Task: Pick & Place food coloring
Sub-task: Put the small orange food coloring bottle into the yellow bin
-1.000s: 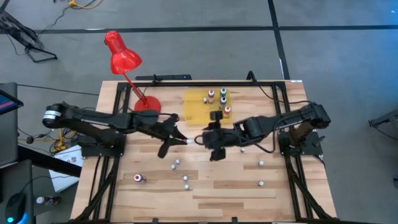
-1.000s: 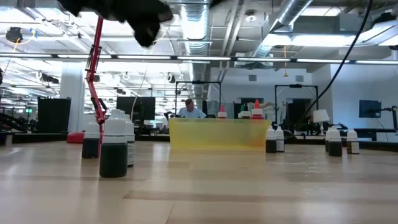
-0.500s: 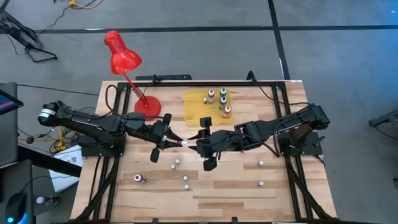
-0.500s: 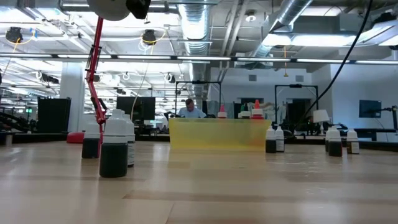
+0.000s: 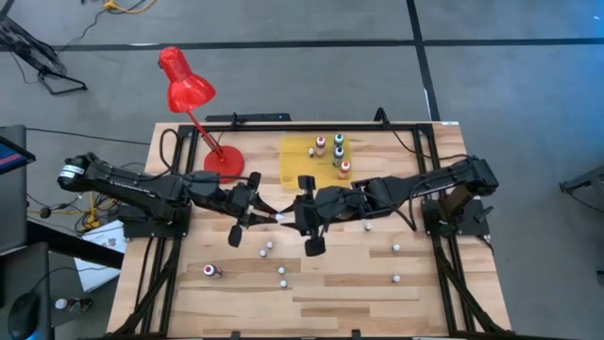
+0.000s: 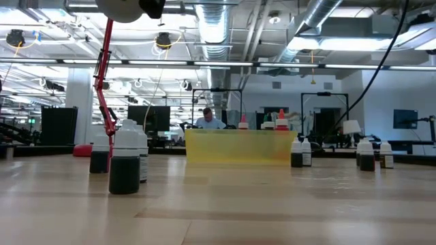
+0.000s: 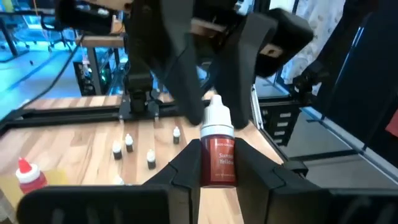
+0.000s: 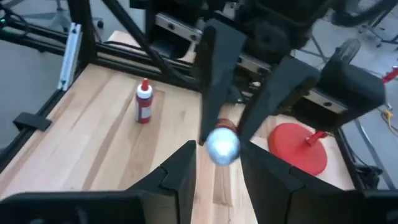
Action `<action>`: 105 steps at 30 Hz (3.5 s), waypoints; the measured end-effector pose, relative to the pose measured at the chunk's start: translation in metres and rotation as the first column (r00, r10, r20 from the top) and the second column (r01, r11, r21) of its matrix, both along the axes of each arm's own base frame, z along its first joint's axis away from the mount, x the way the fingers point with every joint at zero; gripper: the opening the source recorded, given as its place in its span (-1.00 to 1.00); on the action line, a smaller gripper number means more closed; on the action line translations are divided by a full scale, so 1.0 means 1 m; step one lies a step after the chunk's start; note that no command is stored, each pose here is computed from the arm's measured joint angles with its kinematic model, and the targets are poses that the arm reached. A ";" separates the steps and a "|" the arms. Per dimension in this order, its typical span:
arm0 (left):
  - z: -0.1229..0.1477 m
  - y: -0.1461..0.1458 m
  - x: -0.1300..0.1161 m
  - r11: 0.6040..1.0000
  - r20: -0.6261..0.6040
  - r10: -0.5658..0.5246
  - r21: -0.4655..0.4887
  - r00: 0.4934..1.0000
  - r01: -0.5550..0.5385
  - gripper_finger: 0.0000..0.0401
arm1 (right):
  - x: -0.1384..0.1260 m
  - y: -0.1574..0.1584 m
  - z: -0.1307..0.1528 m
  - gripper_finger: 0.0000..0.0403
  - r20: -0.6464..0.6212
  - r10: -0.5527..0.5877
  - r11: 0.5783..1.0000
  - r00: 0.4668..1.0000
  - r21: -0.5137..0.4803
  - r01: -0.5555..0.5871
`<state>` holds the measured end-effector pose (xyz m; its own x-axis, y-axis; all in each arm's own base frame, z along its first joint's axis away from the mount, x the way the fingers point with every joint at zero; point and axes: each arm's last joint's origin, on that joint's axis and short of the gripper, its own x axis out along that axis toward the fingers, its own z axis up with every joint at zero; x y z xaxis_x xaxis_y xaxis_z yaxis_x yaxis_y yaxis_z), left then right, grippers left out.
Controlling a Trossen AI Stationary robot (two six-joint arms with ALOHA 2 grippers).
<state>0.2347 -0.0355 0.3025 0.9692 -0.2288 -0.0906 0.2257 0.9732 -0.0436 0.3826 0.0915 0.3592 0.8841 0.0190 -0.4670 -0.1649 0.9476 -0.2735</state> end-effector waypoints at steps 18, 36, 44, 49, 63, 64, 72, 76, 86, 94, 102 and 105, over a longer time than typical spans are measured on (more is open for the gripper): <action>0.002 0.001 0.000 0.999 0.026 0.016 0.030 1.000 -0.017 -0.69 | 0.004 -0.013 0.001 -0.54 0.012 -0.062 0.996 0.998 0.068 0.061; 0.002 0.001 0.000 0.999 0.027 0.045 0.021 0.999 -0.046 -0.65 | 0.003 -0.010 0.001 -0.81 0.002 -0.047 0.991 0.999 0.125 0.046; 0.007 0.008 0.001 0.996 0.066 0.089 0.010 0.994 -0.090 -0.29 | -0.007 -0.019 0.003 -0.78 -0.076 -0.107 0.972 0.991 0.200 0.121; 0.005 0.019 0.003 0.984 0.061 0.171 0.038 0.983 -0.174 -0.01 | -0.015 -0.031 0.002 -0.78 -0.155 -0.162 0.959 0.975 0.209 0.192; -0.019 0.033 -0.011 0.962 -0.257 0.265 0.005 0.929 -0.273 0.21 | -0.005 -0.155 -0.035 -0.74 -0.343 -0.479 0.826 0.808 0.133 0.547; -0.019 0.033 -0.014 0.961 -0.271 0.266 0.001 0.925 -0.276 0.21 | -0.004 -0.167 -0.044 -0.74 -0.379 -0.492 0.806 0.784 0.141 0.575; -0.006 0.034 -0.048 0.957 -0.290 0.277 -0.003 0.916 -0.290 0.21 | 0.018 -0.236 -0.114 -0.74 -0.511 -0.540 0.680 0.669 0.203 0.705; 0.001 0.035 -0.069 0.952 -0.273 0.295 0.001 0.916 -0.306 0.21 | 0.026 -0.253 -0.141 -0.73 -0.572 -0.551 0.642 0.608 0.175 0.747; 0.011 0.039 -0.104 0.916 -0.221 0.395 0.021 0.892 -0.401 0.21 | 0.060 -0.276 -0.148 -0.73 -0.597 -0.566 0.657 0.568 0.089 0.748; 0.010 0.040 -0.112 0.911 -0.237 0.407 0.031 0.882 -0.412 0.21 | 0.083 -0.286 -0.165 -0.73 -0.646 -0.566 0.655 0.513 0.027 0.755; 0.008 0.040 -0.112 0.910 -0.253 0.411 0.052 0.876 -0.412 0.21 | 0.090 -0.288 -0.160 -0.73 -0.669 -0.547 0.683 0.504 -0.008 0.731; 0.007 0.040 -0.112 0.910 -0.257 0.412 0.066 0.874 -0.409 0.21 | 0.091 -0.289 -0.157 -0.73 -0.655 -0.549 0.687 0.519 0.000 0.726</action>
